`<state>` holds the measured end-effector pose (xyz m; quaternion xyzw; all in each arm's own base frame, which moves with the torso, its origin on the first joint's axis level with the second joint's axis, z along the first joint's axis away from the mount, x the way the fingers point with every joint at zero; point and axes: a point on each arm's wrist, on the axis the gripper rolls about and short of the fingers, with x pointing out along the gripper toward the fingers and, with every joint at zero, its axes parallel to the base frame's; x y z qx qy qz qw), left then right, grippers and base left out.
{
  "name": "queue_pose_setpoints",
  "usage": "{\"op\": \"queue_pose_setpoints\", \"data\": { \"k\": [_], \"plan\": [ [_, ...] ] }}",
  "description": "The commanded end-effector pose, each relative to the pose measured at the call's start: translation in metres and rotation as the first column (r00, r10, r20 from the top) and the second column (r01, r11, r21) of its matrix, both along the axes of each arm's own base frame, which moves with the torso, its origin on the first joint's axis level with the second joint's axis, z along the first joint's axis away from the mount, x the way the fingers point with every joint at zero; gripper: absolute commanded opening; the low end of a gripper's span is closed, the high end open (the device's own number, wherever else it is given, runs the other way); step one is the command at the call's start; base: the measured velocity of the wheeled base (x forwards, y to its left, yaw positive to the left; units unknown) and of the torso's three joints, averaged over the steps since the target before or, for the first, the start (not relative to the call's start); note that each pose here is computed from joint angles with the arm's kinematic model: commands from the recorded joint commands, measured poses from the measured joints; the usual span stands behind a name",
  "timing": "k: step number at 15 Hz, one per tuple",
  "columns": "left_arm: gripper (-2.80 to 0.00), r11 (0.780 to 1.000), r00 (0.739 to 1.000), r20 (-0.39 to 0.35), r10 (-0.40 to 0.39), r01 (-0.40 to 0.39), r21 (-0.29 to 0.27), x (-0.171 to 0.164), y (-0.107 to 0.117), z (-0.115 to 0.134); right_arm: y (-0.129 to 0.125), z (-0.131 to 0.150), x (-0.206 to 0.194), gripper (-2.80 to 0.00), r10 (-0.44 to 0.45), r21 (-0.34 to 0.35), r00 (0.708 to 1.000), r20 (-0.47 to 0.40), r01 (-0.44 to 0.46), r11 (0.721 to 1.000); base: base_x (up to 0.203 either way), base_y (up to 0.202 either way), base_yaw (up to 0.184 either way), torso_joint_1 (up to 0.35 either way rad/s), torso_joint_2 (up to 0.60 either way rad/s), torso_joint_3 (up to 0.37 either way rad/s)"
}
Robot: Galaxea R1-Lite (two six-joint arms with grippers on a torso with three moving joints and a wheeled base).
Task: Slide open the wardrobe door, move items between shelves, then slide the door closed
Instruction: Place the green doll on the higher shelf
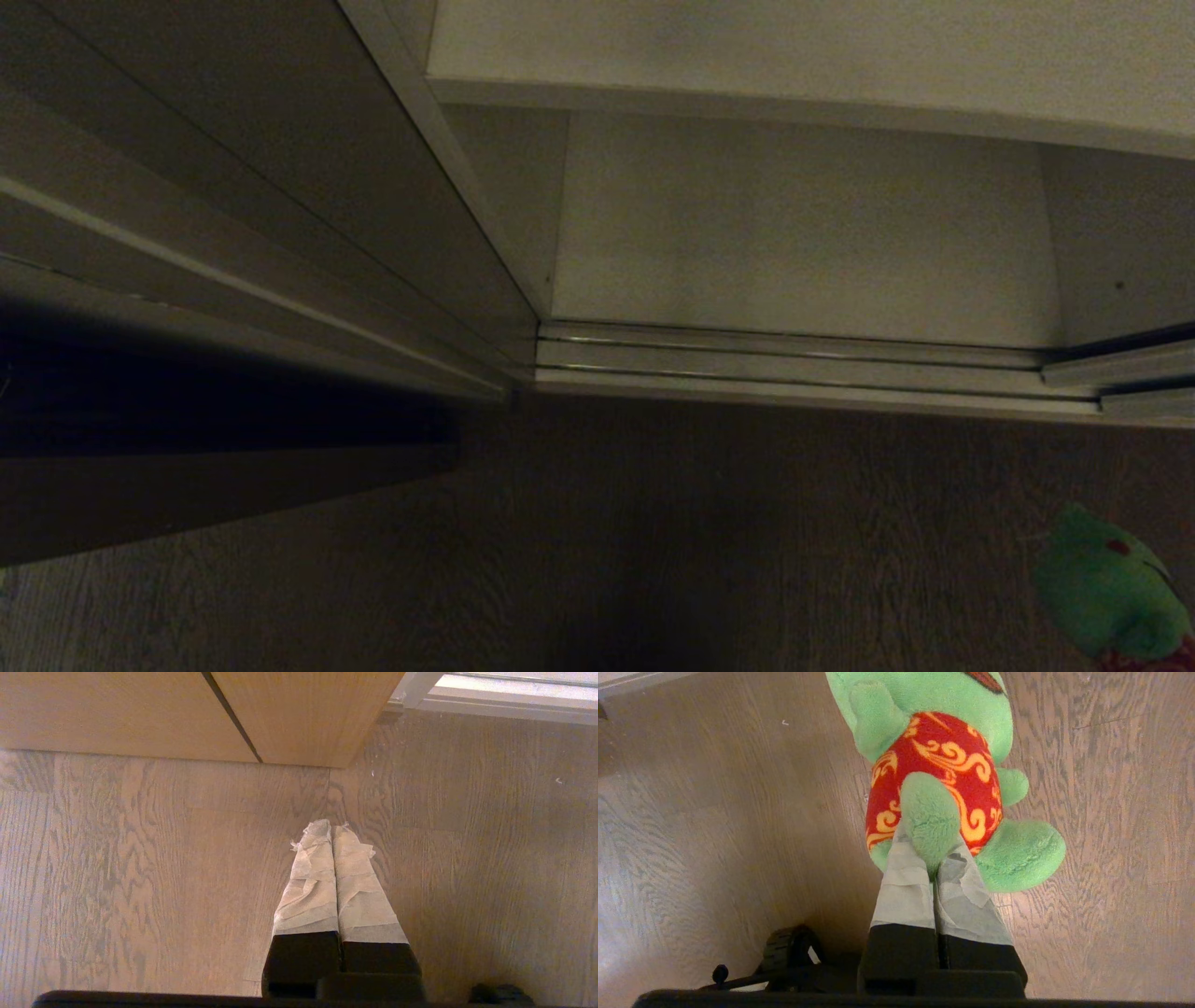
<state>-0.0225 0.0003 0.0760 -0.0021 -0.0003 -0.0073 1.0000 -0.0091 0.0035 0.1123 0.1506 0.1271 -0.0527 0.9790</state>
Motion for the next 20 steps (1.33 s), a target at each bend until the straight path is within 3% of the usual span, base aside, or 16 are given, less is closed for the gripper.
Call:
{"op": "queue_pose_setpoints", "data": {
  "k": [1,6,11,16,20],
  "plan": [
    [-2.8,1.0,1.0,0.001,0.0,0.0,0.0,0.0,0.0,0.0,0.0,0.015,-0.002,-2.8,-0.001,-0.001,0.999,0.04,0.001,1.0,0.0,0.0,0.0,0.0,0.0,0.0],
    [-2.8,1.0,1.0,0.001,-0.001,0.001,0.0,0.0,0.0,0.0,0.007,0.084,-0.041,-2.8,0.025,0.017,0.996,0.091,-0.027,1.0,0.0,0.0,0.0,0.0,0.0,0.0],
    [-2.8,1.0,1.0,0.001,0.001,-0.001,0.0,0.0,0.0,0.0,0.012,0.147,-0.07,-2.8,0.082,-0.025,0.975,0.207,-0.078,0.997,0.0,0.0,0.0,0.0,0.0,0.0],
    [-2.8,1.0,1.0,0.001,0.001,-0.001,0.0,0.0,0.0,0.0,0.011,0.221,-0.062,-2.8,0.093,-0.064,0.949,0.302,-0.077,0.995,0.0,0.0,0.0,0.0,0.0,0.0],
    [-2.8,1.0,1.0,0.001,0.001,-0.001,0.0,0.0,0.0,0.0,0.008,0.256,-0.036,-2.8,0.105,-0.104,0.94,0.325,-0.075,0.992,0.0,0.0,0.0,0.0,0.0,0.0]
  ]
}}
